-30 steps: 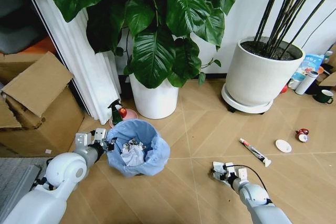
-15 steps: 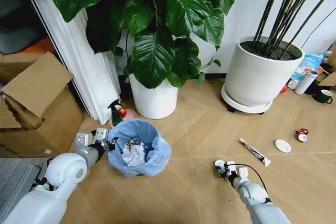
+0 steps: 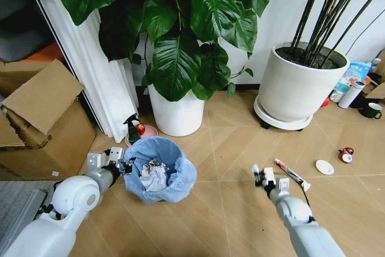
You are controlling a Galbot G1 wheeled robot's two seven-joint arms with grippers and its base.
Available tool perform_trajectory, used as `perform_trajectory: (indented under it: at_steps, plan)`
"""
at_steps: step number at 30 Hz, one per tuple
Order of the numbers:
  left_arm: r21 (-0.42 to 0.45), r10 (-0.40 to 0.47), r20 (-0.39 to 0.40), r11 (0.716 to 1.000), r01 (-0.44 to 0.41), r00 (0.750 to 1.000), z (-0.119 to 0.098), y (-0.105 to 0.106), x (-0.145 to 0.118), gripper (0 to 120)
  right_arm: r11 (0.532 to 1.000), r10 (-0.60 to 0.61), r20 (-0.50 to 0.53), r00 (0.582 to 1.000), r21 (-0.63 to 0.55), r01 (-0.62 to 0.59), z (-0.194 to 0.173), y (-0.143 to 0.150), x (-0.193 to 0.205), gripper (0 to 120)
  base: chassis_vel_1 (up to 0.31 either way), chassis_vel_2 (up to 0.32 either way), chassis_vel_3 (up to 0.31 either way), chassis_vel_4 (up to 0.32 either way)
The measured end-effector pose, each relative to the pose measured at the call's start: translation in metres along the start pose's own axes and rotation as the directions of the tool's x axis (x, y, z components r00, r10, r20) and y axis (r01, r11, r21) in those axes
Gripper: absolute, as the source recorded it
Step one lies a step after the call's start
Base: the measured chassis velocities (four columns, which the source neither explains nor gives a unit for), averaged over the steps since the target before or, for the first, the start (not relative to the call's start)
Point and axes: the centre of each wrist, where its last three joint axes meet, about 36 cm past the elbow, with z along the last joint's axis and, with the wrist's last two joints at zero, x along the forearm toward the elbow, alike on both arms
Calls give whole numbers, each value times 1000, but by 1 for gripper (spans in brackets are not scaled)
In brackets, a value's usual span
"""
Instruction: Pick up the trash bin and place the garbage on the floor into it.
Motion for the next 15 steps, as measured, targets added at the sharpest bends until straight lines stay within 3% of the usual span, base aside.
perform_trajectory:
  at_steps: [5,9,10,13,15]
  plan:
    - [-6,-2,-4,1000,1,1000,0,1,0,0,997,-68,93,993,51,63,-52,15,4,0,0,0,0,0]
    - [-4,4,-10,1000,-4,1000,2,-1,-3,0,974,-215,171,962,114,197,-113,64,17,0,0,0,0,0]
    - [-4,4,-10,1000,-4,1000,2,-1,-3,0,974,-215,171,962,114,197,-113,64,17,0,0,0,0,0]
    - [-4,6,-15,1000,-6,1000,3,-3,-7,0,948,-313,189,931,123,294,-137,108,28,0,0,0,0,0]
    - [-4,6,-15,1000,-7,1000,2,-3,-8,0,936,-349,189,918,128,329,-142,123,32,0,0,0,0,0]
